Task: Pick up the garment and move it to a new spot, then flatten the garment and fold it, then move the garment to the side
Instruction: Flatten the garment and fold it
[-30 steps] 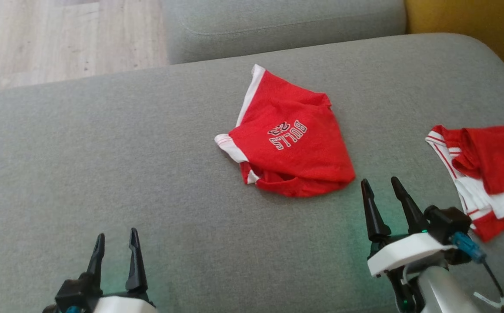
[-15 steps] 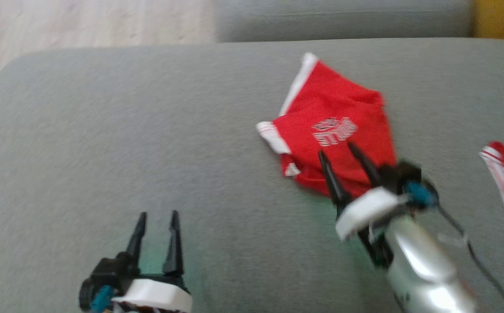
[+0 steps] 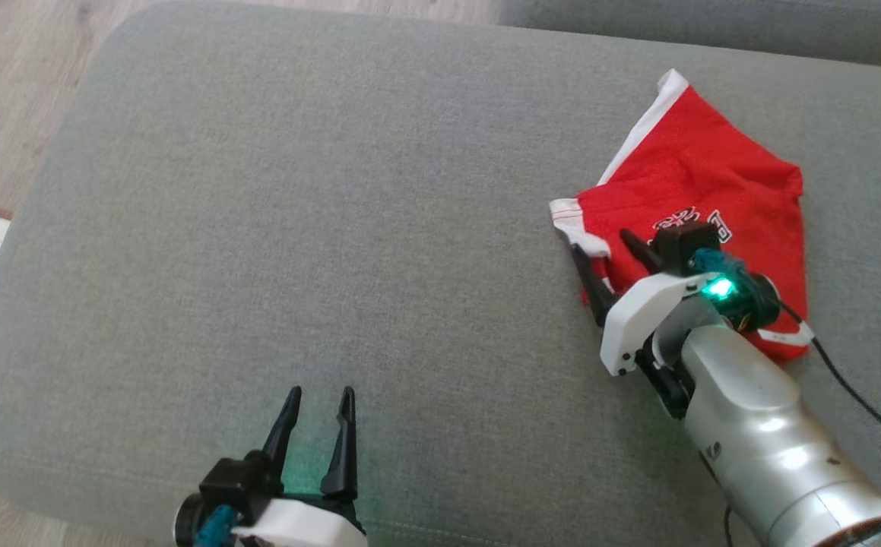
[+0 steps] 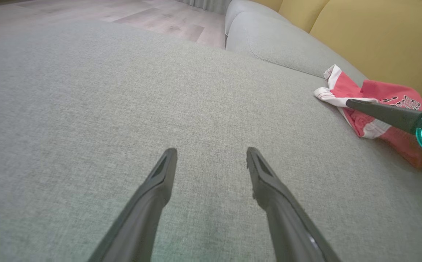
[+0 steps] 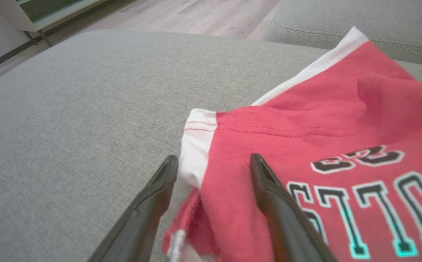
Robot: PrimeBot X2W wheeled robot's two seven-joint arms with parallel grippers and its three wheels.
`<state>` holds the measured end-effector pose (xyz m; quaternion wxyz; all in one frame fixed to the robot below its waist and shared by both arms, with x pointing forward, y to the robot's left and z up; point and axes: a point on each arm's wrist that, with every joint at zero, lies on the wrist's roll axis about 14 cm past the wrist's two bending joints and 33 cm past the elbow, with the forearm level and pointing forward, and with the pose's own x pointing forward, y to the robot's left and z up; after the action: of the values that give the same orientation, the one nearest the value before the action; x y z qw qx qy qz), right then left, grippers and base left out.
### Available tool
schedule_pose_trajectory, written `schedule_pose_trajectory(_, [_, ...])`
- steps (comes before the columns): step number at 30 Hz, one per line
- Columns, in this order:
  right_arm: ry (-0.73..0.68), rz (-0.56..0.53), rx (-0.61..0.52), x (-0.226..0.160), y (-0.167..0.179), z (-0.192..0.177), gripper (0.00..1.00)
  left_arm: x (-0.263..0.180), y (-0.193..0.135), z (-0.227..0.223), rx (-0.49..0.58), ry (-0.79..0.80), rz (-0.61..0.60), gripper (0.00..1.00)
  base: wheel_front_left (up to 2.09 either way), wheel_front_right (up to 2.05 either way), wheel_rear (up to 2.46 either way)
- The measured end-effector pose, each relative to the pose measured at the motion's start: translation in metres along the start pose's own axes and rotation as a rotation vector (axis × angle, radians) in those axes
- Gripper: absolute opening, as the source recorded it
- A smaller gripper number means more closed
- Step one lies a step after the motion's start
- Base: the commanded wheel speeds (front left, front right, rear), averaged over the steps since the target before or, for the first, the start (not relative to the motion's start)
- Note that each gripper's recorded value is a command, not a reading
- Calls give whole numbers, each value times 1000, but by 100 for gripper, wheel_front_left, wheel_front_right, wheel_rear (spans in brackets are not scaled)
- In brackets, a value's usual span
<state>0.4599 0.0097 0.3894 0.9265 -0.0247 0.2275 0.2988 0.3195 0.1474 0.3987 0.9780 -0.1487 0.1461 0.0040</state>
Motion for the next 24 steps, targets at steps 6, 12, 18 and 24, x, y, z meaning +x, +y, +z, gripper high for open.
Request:
schedule_pose_trajectory(6, [8,11,-7,4,1,0,44,0,-4,-3,-12,10,-10,100,0,0,0])
schedule_pose_trajectory(12, [-20,20,-23,1,3,3,0,1,-8,-1,-10,3,-24,100,0,0,0])
schedule_pose_trajectory(18, [-268,106,-12,0,33,83,0,-1,-9,8,-9,-27,-28,100,0,0,0])
schedule_pose_trajectory(24, [-721,169,137,-47,44,235,0,-9,-10,12,-14,-51,-36,100,0,0,0])
